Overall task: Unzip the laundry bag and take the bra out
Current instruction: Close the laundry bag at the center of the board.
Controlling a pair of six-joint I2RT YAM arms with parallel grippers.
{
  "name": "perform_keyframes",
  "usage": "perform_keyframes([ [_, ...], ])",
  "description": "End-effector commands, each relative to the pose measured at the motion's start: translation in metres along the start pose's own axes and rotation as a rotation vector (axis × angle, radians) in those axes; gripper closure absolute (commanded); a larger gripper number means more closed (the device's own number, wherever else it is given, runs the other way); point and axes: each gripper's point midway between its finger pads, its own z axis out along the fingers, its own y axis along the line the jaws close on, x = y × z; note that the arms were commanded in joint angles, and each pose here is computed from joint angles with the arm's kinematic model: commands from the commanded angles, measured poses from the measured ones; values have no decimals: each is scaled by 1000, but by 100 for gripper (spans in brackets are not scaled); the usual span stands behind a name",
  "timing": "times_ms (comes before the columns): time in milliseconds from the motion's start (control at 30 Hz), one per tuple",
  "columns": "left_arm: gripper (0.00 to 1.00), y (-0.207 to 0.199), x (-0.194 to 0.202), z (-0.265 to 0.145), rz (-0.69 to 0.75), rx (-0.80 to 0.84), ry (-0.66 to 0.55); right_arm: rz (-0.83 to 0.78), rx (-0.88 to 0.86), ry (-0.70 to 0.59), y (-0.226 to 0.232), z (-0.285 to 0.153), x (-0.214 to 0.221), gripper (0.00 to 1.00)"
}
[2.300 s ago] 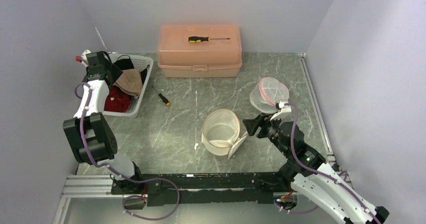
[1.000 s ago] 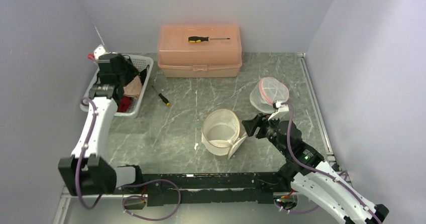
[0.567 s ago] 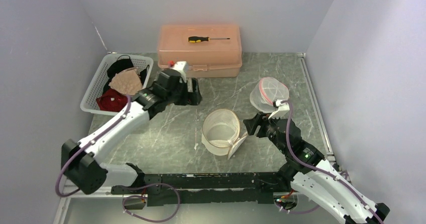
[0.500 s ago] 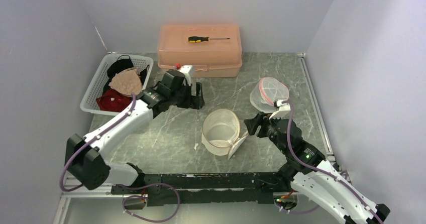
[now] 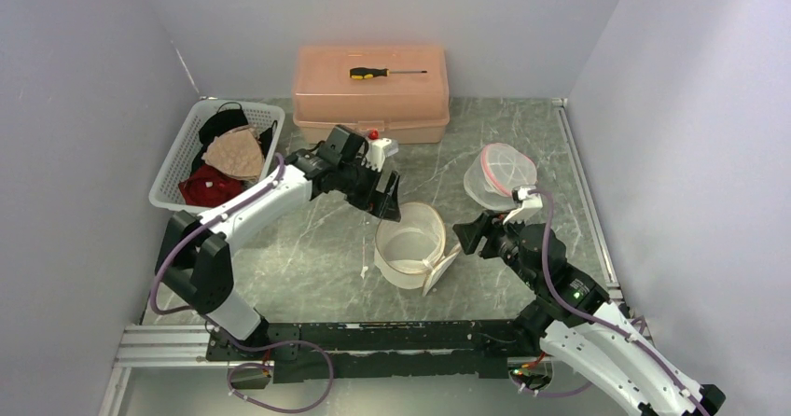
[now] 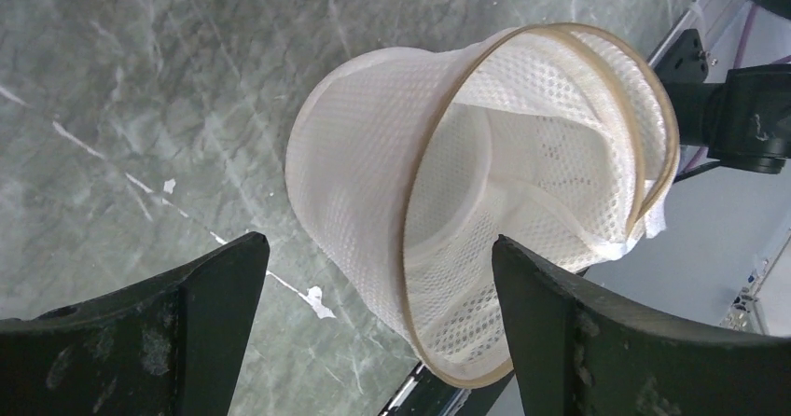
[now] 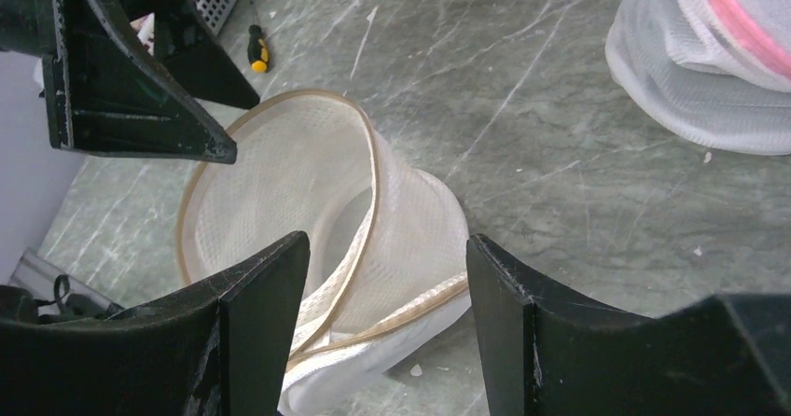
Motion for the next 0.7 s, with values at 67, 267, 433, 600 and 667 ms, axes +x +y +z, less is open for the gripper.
perform_keyframes([
  [67, 5, -9, -4, 5, 51, 35, 31, 24, -55, -12, 12, -2, -5, 34],
  [267, 57, -8, 16, 22, 5, 54, 84, 39, -63, -5, 12, -3, -2, 33],
  [433, 88, -5, 19, 24, -19, 27, 78, 71, -91, -13, 17, -1, -1, 28],
  [600, 97, 8, 5, 7, -92, -110, -56, 87, -117, -13, 25, 4, -3, 24],
  [667, 97, 10, 3, -4, -146, -146, -126, 91, -125, -12, 27, 7, -2, 22],
])
